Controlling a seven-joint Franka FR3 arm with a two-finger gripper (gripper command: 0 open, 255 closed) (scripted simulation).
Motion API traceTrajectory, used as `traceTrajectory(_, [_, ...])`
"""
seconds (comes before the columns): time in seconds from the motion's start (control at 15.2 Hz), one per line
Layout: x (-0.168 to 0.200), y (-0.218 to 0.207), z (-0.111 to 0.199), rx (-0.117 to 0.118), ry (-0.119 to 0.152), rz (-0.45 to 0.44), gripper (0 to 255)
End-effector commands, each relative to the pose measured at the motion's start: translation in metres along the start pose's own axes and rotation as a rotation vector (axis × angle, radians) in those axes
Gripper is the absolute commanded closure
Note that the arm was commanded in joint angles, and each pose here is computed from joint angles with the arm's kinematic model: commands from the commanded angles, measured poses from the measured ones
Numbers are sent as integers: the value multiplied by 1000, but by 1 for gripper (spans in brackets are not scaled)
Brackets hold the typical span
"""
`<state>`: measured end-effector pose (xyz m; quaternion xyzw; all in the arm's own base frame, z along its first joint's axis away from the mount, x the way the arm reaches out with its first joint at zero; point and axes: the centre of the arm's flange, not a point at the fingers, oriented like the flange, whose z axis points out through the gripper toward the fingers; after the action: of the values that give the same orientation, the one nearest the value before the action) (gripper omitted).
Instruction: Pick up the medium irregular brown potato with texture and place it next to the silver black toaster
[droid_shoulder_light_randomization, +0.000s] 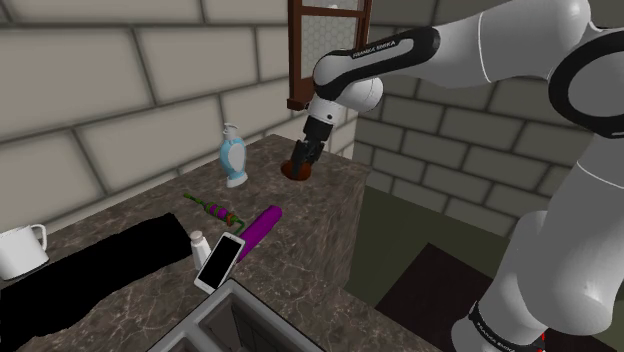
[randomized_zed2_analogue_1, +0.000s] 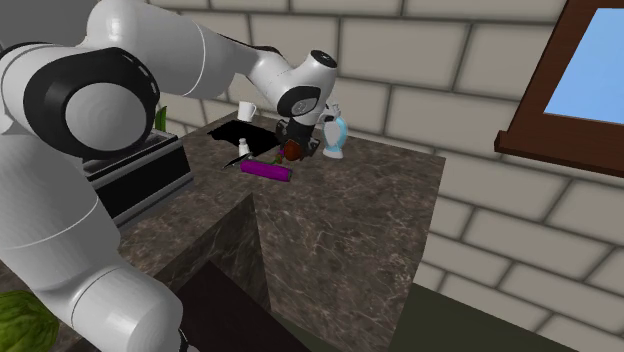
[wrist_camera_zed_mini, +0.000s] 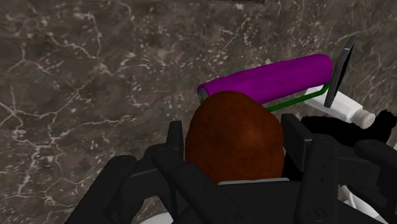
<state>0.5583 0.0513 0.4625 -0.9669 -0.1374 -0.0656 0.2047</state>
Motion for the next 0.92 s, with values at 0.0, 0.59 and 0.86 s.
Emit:
traceTrajectory(0.0, [4,-4,-8,0,0,0,255])
traceTrajectory(0.59, [12,-22,-51,0,0,0,255])
traceTrajectory(0.86, [16,-30,-71,0,0,0,255])
